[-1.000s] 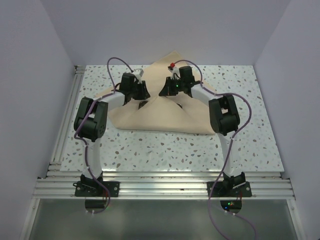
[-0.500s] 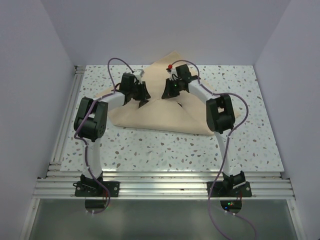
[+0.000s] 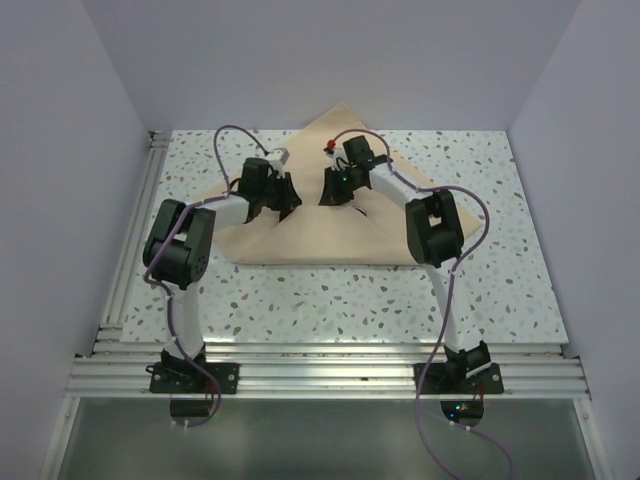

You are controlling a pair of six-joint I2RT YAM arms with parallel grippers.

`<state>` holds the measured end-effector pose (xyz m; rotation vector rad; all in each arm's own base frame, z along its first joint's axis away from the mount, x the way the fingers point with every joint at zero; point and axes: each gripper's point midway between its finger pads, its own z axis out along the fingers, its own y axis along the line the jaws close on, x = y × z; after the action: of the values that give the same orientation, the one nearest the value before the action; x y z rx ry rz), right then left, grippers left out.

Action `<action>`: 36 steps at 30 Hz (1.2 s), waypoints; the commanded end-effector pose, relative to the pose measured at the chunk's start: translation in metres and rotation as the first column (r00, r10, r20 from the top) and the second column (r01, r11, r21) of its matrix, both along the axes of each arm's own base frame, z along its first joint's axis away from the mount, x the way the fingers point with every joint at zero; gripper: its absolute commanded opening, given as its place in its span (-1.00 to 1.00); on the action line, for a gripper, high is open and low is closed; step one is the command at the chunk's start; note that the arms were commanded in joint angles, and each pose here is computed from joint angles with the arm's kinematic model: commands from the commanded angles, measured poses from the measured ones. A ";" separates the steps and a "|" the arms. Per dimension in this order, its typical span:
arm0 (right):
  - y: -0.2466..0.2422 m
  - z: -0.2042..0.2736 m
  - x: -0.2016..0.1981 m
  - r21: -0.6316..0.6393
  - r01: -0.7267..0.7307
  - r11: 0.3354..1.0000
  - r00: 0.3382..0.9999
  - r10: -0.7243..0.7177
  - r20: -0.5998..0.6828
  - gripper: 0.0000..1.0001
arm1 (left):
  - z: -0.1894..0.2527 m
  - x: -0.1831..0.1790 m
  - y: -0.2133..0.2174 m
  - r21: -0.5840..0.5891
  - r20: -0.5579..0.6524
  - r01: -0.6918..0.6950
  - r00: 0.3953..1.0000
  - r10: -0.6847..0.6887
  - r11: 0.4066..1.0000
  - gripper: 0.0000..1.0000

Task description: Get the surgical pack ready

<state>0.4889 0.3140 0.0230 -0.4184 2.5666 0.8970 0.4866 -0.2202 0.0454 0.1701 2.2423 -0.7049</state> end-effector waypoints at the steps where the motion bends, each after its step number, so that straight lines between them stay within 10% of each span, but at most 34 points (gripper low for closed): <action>1: -0.021 -0.021 -0.035 -0.107 -0.031 0.994 0.996 0.021 -0.091 -1.00 | -0.008 -0.040 -0.016 -0.008 -0.071 0.065 0.995 -0.066 0.998 -0.49; 6: -0.029 -0.024 -0.063 -0.134 -0.058 0.989 0.992 0.042 -0.120 -1.00 | -0.003 -0.055 -0.008 0.012 -0.069 0.012 0.998 -0.011 1.000 -0.47; 18: -0.036 -0.032 -0.073 -0.158 -0.049 0.986 0.993 0.031 -0.111 -1.00 | 0.057 -0.027 0.152 0.104 0.031 -0.490 0.872 0.489 0.866 0.39; 29: -0.036 -0.028 -0.072 -0.145 -0.038 0.989 0.996 0.026 -0.090 -1.00 | 0.044 -0.059 0.285 0.106 -0.011 -0.743 0.664 0.748 0.661 0.45; 36: -0.033 -0.024 -0.073 -0.127 -0.047 0.991 0.996 0.036 -0.087 -1.00 | 0.021 -0.073 0.296 0.048 -0.091 -0.747 0.657 0.748 0.663 0.44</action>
<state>0.4360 0.3003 0.0209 -0.4717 2.6007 0.8949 0.4121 0.0781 0.0710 -0.7703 2.1436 -0.1531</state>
